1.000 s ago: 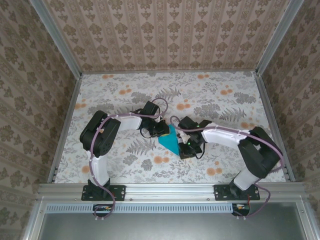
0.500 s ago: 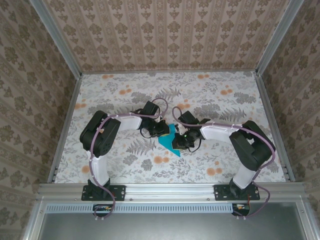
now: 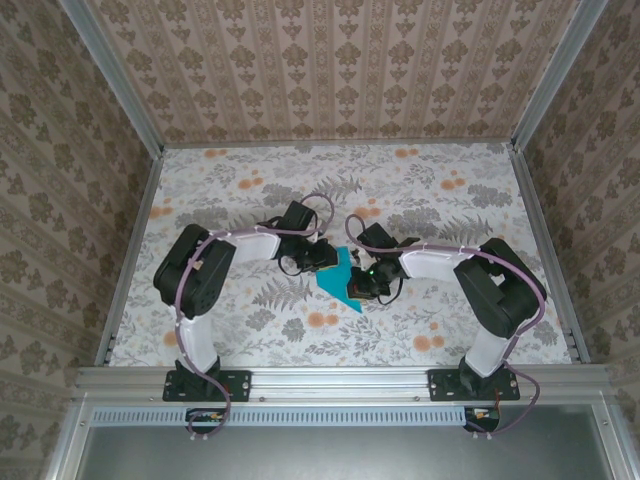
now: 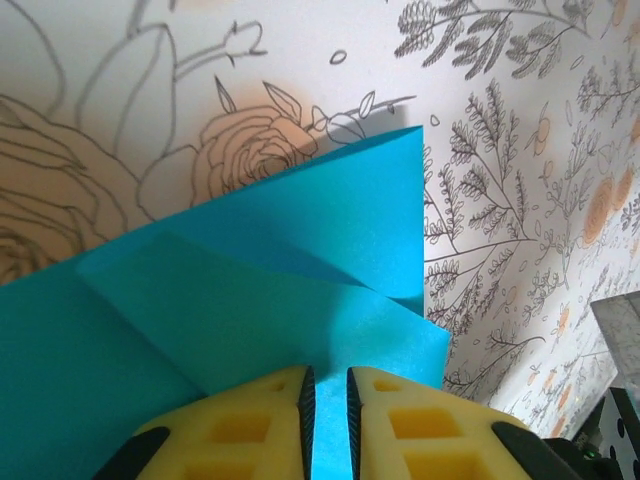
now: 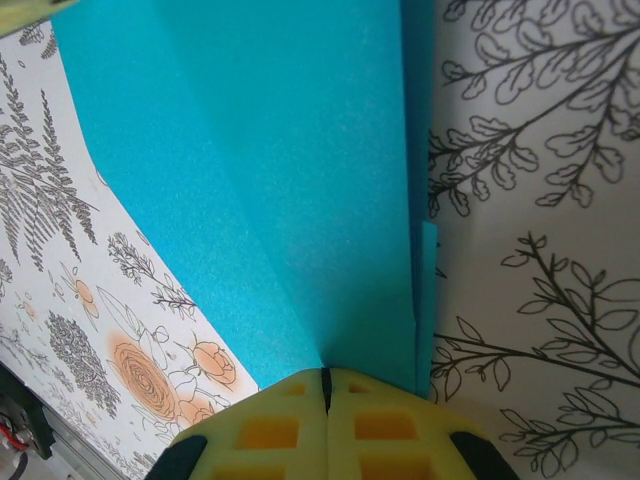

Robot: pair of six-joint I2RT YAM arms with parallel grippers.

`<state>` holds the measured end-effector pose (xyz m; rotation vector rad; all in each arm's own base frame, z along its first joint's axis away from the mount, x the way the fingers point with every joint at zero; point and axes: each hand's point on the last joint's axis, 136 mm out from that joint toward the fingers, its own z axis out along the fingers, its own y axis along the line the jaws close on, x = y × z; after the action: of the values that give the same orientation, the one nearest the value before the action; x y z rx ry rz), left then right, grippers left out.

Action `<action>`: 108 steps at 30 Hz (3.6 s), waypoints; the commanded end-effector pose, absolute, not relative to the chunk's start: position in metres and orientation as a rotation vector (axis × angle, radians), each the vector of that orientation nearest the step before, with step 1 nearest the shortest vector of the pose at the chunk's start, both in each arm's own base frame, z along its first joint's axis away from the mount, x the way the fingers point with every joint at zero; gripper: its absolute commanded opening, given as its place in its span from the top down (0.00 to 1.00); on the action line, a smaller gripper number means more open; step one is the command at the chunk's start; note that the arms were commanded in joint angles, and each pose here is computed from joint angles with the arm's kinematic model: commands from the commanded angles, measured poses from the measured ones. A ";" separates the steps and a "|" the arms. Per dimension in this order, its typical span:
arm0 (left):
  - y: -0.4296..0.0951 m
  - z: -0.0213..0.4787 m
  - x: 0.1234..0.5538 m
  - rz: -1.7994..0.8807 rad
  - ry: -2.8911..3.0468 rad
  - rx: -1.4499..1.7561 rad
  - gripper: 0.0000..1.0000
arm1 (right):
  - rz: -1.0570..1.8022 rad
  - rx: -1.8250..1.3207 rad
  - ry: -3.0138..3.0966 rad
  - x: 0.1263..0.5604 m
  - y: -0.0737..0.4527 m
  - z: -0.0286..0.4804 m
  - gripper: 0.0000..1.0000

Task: Fold a paper plane with a square sheet of paper (fold left side to right side)
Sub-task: Fourth fold the wing at the center of the table.

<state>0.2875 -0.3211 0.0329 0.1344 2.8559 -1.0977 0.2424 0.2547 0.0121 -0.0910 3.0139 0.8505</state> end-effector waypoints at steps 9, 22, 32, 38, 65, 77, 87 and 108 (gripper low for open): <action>-0.340 0.062 0.258 -1.226 2.755 0.361 0.83 | 0.674 0.009 3.159 0.216 0.222 -0.025 1.00; -0.348 0.029 0.245 -1.222 2.831 0.383 0.89 | 0.656 -0.003 3.170 0.216 0.221 -0.026 1.00; -0.333 0.003 0.247 -1.187 2.859 0.299 0.97 | 0.594 -0.026 3.201 0.212 0.214 -0.027 1.00; -0.323 -0.005 0.255 -1.214 2.840 0.222 0.98 | 0.569 -0.037 3.221 0.209 0.210 -0.027 1.00; -0.237 -0.011 0.353 -0.942 2.829 0.084 0.99 | 0.552 -0.046 3.242 0.201 0.205 -0.023 1.00; -0.217 0.026 0.372 -0.947 2.743 0.052 0.91 | 0.780 -0.029 3.118 0.216 0.231 -0.003 1.00; -0.227 0.091 0.327 -1.081 2.612 -0.026 0.59 | 0.862 -0.043 2.681 0.278 0.236 0.078 0.68; -0.328 0.063 0.304 -1.353 2.648 0.090 0.52 | 0.922 0.001 2.440 0.288 0.207 0.133 0.35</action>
<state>0.2929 -0.3082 0.0452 0.0392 2.7232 -1.2590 0.2894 0.2133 0.1279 -0.0189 2.4684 0.9101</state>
